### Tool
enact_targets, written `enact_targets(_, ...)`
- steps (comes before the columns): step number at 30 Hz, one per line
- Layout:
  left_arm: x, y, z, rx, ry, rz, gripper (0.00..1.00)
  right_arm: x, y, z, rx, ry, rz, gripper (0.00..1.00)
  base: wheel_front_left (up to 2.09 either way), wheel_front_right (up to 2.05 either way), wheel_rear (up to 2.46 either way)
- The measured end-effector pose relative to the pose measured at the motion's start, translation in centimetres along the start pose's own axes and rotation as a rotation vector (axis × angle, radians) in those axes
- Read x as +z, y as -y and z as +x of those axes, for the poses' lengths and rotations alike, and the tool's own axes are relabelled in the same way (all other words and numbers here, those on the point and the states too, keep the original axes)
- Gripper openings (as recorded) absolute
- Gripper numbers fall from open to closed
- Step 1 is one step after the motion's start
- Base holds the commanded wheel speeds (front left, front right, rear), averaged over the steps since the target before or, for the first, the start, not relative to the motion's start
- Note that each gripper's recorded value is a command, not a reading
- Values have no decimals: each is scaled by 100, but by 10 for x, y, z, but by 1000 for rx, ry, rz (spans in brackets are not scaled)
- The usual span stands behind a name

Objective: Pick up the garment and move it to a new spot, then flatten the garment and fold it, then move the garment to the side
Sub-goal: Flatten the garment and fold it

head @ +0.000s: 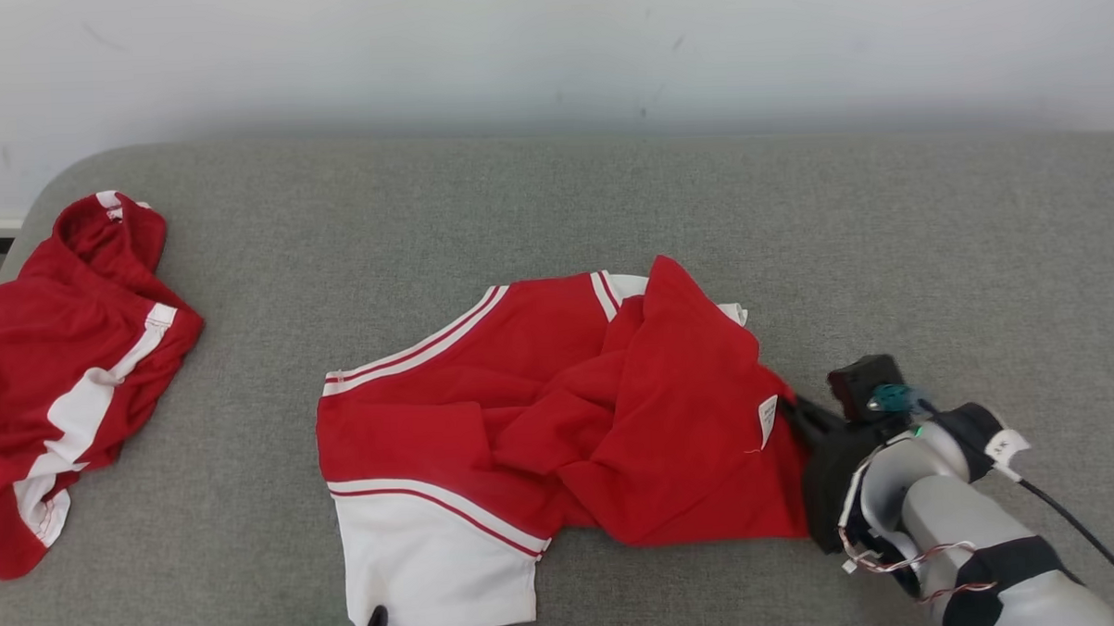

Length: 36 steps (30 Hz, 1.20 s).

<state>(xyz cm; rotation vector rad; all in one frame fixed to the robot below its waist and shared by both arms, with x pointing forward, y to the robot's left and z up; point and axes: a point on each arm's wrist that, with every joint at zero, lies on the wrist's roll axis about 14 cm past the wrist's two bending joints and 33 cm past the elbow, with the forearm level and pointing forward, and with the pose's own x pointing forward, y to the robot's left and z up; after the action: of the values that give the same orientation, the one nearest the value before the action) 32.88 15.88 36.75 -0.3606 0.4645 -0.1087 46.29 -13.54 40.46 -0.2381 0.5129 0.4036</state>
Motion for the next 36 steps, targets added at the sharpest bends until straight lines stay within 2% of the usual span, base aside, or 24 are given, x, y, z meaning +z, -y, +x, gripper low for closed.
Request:
enact_targets(7,32,-6,-3,11,147,-25,0,47,27,-22,-74,264,45,0,0,0,0)
enact_targets(15,61,7,-9,-25,252,-19,0,46,29,-40,-90,327,106,0,0,0,0)
enact_targets(20,97,19,-8,-68,353,-12,0,62,35,-49,-102,400,164,0,0,0,0)
enact_targets(25,170,44,6,-170,460,71,0,100,50,-53,-110,486,201,0,0,0,0)
enact_targets(31,284,91,28,-311,576,206,0,186,85,-53,-128,628,234,0,0,0,0)
enact_targets(36,374,120,50,-354,668,302,0,250,110,-43,-129,694,272,0,0,0,0)
